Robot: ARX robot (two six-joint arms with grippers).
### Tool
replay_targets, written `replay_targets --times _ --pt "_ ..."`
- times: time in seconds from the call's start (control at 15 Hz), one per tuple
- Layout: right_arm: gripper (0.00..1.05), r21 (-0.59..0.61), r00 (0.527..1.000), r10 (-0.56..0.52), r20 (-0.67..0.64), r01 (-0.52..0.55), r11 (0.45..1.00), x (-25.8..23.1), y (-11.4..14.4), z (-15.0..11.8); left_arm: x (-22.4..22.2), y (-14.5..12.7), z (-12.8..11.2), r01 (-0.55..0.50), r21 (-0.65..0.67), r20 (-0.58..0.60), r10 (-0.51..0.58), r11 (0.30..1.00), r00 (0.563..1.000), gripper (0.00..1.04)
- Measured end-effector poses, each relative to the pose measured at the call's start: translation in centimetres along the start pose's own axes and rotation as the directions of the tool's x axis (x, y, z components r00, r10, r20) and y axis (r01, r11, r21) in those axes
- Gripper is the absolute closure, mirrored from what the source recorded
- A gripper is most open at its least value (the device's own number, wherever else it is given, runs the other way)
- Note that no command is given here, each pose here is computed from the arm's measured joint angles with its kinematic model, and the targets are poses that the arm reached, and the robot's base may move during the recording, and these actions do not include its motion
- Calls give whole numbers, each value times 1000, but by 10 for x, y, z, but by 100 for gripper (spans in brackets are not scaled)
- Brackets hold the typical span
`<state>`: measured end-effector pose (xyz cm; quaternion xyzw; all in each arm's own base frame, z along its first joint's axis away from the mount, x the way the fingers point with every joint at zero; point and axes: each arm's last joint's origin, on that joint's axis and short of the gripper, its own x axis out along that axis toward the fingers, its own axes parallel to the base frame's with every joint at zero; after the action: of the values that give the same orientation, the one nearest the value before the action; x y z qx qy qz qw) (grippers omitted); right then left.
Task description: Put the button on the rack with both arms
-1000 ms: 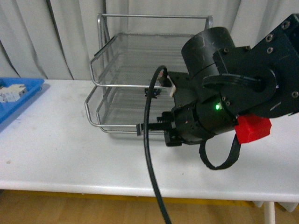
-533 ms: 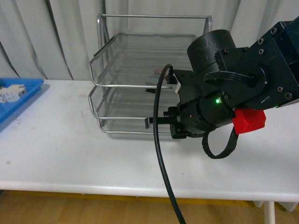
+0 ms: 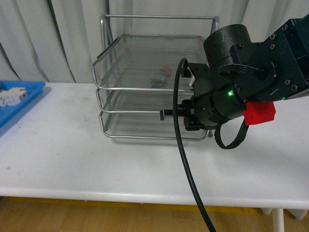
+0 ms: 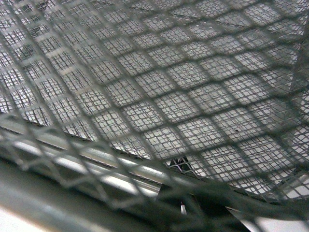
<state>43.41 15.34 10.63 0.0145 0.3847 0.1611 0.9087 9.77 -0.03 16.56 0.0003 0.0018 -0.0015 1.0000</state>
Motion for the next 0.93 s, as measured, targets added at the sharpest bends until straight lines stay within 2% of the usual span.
replay_targets --times 0.4,0.47,0.6,0.73,0.8,0.93 --pt "103 13 1000 -14 -5 14 1000 -1 -4 -1 0 0 0 0 0 0 0 1000 1000 7" --pt "103 39 1000 15 -5 -15 999 -12 -3 -5 0 0 0 0 0 0 0 1000 1000 7" --pt "103 106 992 112 58 -118 987 -61 3 -12 0 0 0 0 0 0 0 1000 1000 7" --pt "103 138 974 196 113 -210 968 -115 0 -37 0 0 0 0 0 0 0 1000 1000 7" --pt "103 179 966 205 156 -231 956 -143 -14 -51 0 0 0 0 0 0 0 1000 1000 7" --pt "103 251 942 159 294 -237 939 -201 -44 -62 0 0 0 0 0 0 0 1000 1000 7"
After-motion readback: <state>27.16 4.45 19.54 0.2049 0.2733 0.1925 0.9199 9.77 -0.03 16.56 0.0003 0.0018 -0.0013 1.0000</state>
